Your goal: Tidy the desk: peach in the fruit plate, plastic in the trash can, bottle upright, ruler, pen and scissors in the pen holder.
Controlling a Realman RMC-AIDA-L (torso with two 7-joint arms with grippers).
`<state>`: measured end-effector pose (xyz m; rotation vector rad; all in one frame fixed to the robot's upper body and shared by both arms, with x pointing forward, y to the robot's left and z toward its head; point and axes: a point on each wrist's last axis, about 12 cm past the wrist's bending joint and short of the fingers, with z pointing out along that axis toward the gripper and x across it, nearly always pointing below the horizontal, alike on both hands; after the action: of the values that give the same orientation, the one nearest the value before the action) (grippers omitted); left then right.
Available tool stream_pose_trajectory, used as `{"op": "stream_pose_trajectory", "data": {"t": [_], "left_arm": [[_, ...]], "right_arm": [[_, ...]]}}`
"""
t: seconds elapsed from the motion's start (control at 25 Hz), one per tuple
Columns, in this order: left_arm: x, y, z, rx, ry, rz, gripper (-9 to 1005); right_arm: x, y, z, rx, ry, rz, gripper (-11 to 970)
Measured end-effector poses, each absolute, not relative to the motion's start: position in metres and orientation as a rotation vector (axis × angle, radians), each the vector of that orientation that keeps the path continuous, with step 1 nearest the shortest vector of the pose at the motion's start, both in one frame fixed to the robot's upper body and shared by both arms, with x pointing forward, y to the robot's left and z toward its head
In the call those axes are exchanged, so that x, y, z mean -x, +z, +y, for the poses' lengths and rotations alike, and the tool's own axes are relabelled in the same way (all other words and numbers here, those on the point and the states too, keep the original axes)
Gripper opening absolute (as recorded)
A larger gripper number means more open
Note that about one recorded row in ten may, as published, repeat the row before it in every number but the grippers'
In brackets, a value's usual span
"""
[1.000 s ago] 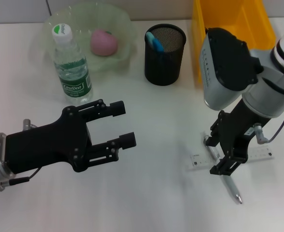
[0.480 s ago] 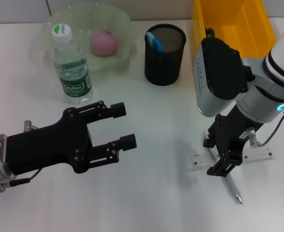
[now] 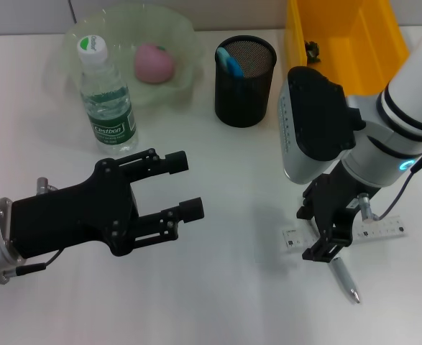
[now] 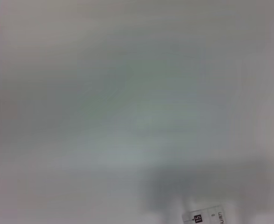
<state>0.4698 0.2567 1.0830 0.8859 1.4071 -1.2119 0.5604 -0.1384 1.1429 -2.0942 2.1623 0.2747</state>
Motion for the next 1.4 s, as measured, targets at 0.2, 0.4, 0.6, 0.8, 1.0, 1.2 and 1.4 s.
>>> {"op": "stream_pose_trajectory", "data": {"t": [0.2,0.4,0.6,0.8,1.0,1.2,1.4], "left_arm": [[-0.471,1.083,0.257,-0.885,-1.21,1.406,706],[-0.471,1.083,0.257,-0.884,-1.21,1.406,706],[-0.471,1.084,0.257,-0.887,-1.21,1.405,705],[-0.471,1.084,0.257,-0.887,-1.21,1.404,705],[-0.471,1.084,0.257,-0.887,-1.21,1.405,705],[-0.471,1.084,0.257,-0.886,-1.21,1.406,705],[-0.47,1.083,0.257,-0.883,-1.211,1.406,705]], "right_arm": [[-0.561,1.141,-0.135,2.104,0.262,2.15,675],[-0.56,1.139,-0.133,2.121,0.248,2.135,674],[-0.558,1.136,-0.131,2.138,0.248,2.13,676],[-0.557,1.134,-0.129,2.142,0.241,2.125,675],[-0.556,1.131,-0.127,2.151,0.23,2.124,674],[-0.555,1.13,-0.126,2.161,0.223,2.12,672],[-0.556,1.13,-0.126,2.145,0.216,2.124,671]]}}
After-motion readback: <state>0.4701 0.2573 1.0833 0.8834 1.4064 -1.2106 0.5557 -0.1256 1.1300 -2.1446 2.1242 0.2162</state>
